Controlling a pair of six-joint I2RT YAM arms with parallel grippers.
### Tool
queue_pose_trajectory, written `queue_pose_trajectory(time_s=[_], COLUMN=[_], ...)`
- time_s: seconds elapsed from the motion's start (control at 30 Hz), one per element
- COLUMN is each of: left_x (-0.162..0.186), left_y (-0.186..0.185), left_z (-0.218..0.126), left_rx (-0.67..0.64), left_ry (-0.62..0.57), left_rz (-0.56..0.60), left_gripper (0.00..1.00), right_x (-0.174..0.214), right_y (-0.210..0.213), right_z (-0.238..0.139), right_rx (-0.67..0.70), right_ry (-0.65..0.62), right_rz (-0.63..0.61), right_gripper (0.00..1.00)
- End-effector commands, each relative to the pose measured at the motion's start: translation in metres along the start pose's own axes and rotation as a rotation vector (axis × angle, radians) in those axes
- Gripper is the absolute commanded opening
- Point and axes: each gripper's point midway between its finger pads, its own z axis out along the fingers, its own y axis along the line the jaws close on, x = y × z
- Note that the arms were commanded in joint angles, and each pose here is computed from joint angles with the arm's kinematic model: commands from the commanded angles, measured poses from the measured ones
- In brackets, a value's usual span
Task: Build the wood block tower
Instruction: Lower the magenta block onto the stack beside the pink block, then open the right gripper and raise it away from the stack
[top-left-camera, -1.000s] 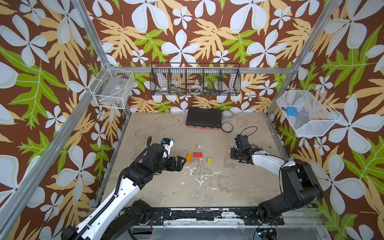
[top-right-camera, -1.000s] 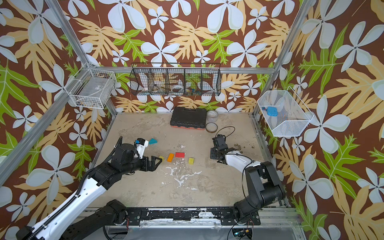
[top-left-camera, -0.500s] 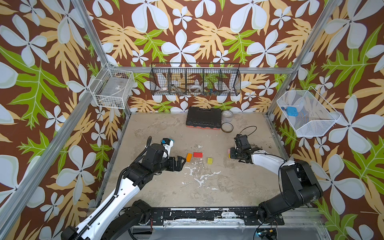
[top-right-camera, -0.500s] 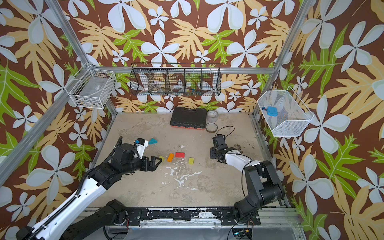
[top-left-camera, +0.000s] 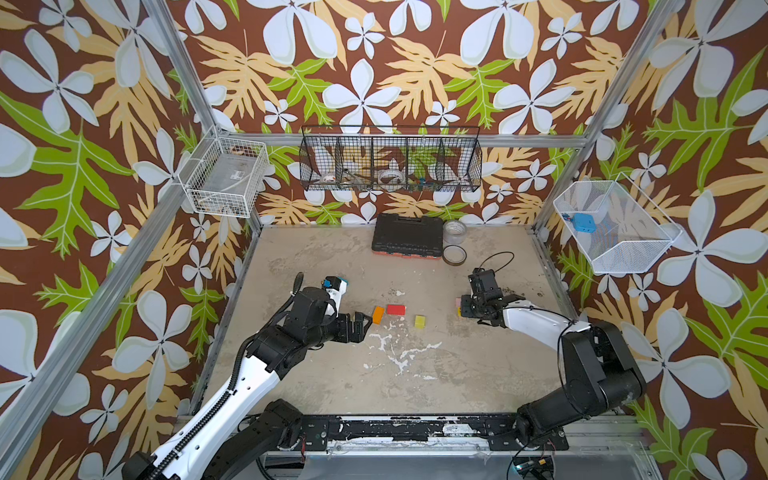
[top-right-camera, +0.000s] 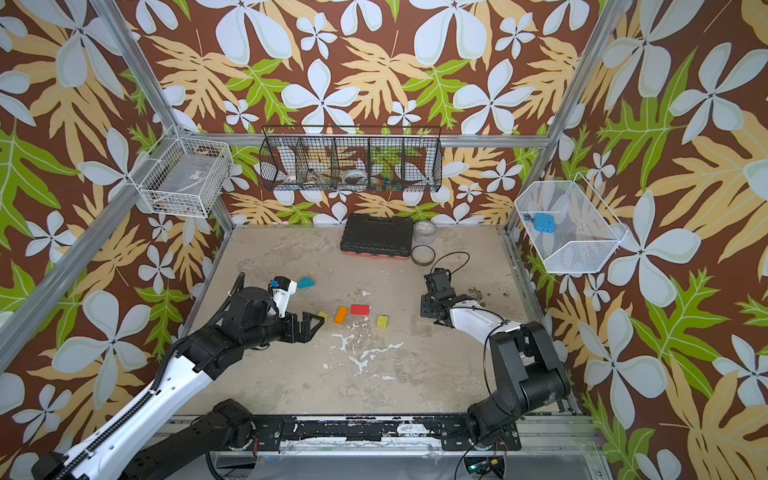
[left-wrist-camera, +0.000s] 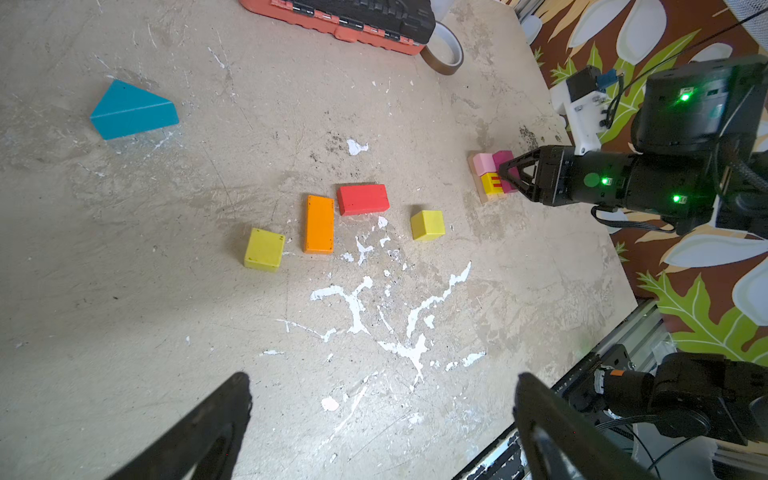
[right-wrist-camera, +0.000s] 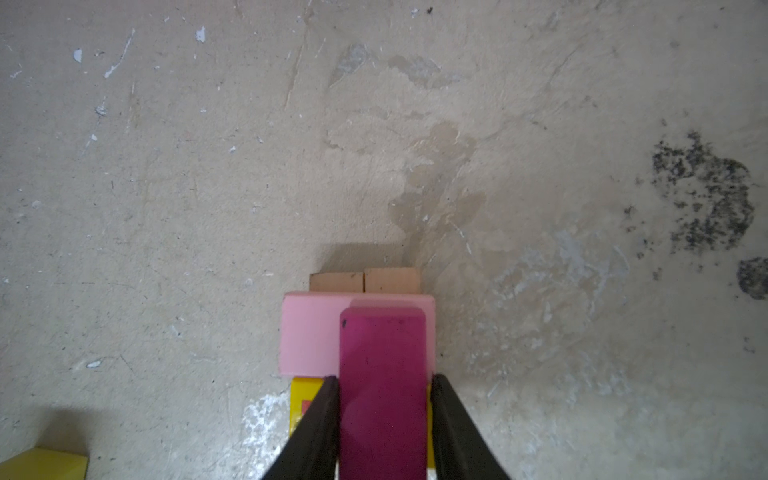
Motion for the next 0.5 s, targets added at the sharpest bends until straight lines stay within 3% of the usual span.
queue_pose_trajectory(time_s=[0.0, 0.2, 0.47], left_x=[-0.003, -0.002, -0.003], left_y=[0.0, 0.001, 0.0], left_z=[-0.001, -0.001, -0.001], left_rx=[-0.005, -0.006, -0.004], left_ry=[-0.012, -0.011, -0.012], left_rz=[-0.002, -0.003, -0.002], left_gripper=[1.0, 1.0, 1.0], right_x=[0.0, 0.0, -0.004], right_y=[-0.003, -0.002, -0.007], right_z=[-0.001, -0.002, -0.014], right_rx=[0.014, 0.011, 0.031], right_ry=[0.004, 0.004, -0.012], right_rz=[-0.005, -0.005, 0.019], right_gripper=[0.37, 0.4, 0.52])
